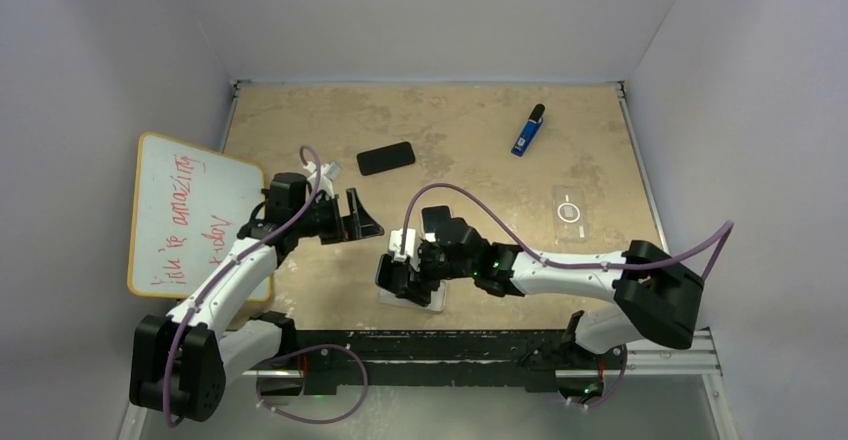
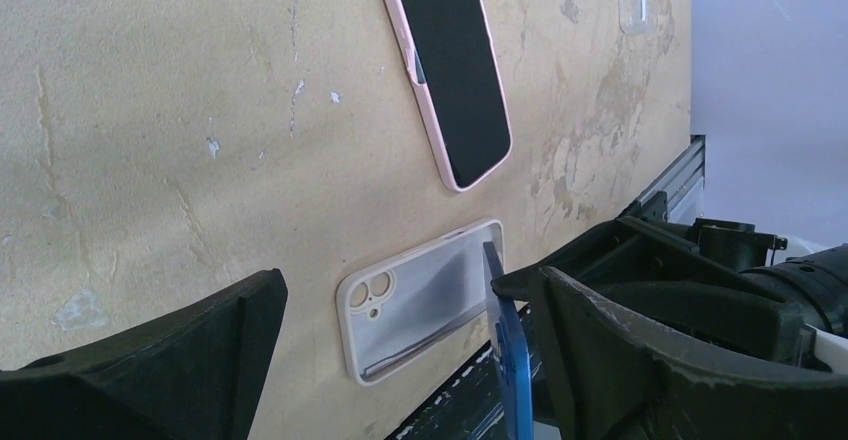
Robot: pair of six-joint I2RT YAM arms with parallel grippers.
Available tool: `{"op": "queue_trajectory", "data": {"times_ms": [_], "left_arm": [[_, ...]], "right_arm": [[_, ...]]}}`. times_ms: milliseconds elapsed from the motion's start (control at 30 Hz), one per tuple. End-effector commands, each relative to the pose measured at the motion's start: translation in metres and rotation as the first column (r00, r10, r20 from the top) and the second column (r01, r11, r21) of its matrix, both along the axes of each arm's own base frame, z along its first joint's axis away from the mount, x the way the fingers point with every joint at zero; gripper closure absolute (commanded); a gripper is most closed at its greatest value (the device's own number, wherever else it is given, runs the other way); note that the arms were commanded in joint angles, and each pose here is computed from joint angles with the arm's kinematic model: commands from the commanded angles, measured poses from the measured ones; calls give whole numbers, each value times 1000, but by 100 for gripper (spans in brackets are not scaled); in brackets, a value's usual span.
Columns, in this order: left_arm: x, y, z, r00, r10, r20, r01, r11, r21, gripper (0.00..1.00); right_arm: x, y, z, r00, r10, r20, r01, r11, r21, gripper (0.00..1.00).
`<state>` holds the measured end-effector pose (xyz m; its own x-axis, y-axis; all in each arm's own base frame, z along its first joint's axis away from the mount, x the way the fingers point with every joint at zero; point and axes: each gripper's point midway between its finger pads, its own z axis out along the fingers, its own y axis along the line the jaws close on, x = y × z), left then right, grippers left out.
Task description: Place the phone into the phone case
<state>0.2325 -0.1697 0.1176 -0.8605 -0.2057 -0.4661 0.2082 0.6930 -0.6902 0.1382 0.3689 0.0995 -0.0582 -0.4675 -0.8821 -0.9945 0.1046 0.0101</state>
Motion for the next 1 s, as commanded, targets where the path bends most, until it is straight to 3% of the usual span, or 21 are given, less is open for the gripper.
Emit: {"op": "queue_trajectory", "data": {"times_ms": [0,333,567,800,967], "left_arm": [[5,1,11,999,3,34,-3,1000,0,7],[-5,0,-4,998,12,-64,-12,1000,-13,23],[-16,-4,-25,986,26,-163,-30,999,-27,27],[-28,-23,-38,983,-16,-183,17,1000,0,36],[-37,-38,-49,978,-57,-199,59,998,4,45]], "right_arm": [[-1,5,2,996,62,70,-65,997,38,77],[0,-14,-37,999,-1,45,3,999,-41,73],[8,-17,-51,998,-44,48,47,996,-81,68],[19,-24,-57,990,-129,58,135,985,-105,64],[29,-26,-53,976,-211,57,216,972,-94,50]]}}
